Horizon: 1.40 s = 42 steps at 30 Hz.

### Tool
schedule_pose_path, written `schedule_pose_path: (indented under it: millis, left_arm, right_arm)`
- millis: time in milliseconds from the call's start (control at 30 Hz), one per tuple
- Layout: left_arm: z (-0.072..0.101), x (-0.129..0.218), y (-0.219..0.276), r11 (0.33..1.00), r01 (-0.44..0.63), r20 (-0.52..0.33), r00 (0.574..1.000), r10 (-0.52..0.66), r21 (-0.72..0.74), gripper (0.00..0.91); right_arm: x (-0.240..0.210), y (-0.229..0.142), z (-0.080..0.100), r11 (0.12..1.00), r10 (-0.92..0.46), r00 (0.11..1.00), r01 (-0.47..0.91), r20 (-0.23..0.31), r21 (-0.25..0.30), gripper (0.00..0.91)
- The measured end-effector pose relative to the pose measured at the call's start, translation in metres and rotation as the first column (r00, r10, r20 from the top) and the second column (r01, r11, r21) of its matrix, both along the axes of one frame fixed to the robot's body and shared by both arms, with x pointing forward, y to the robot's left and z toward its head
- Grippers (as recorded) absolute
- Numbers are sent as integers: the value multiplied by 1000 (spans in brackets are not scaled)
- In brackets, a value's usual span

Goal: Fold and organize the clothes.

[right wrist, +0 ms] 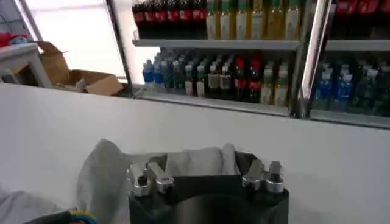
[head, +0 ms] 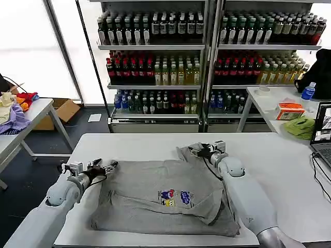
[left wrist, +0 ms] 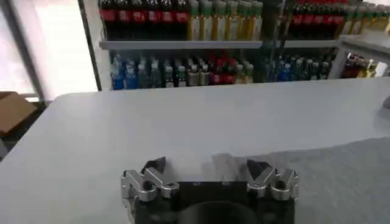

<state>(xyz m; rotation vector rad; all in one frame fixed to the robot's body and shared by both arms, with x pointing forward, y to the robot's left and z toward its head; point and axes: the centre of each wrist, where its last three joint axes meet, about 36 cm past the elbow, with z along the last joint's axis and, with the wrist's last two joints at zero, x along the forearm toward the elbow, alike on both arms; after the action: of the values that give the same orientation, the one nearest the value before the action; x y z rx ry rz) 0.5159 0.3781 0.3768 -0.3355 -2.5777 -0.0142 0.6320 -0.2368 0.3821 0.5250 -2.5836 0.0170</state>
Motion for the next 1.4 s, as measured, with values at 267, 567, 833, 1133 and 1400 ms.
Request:
schedule_pose_path:
  millis: [267, 567, 833, 1133, 1400]
  left_arm:
    - [-6, -8, -11, 999, 34, -15, 999, -34, -7, 10]
    - [-11, -10, -15, 998, 52, -26, 998, -52, -19, 10]
    - [-13, -9, -13, 998, 57, -24, 998, -57, -21, 10]
    - [-9, -17, -19, 999, 46, 13, 999, -46, -15, 10]
    - [5, -30, -28, 999, 36, 78, 996, -34, -17, 10]
  right_arm:
    - [1, 3, -6, 1000, -9, 1000, 9, -19, 1, 0]
    - [-1, 7, -10, 1000, -11, 999, 11, -31, 13, 0]
    - [-4, 11, -12, 1000, -10, 999, 11, -30, 22, 0]
    - [-14, 10, -3, 999, -16, 1000, 16, 3, 39, 0]
    - [-35, -2, 23, 996, -30, 997, 24, 74, 83, 0]
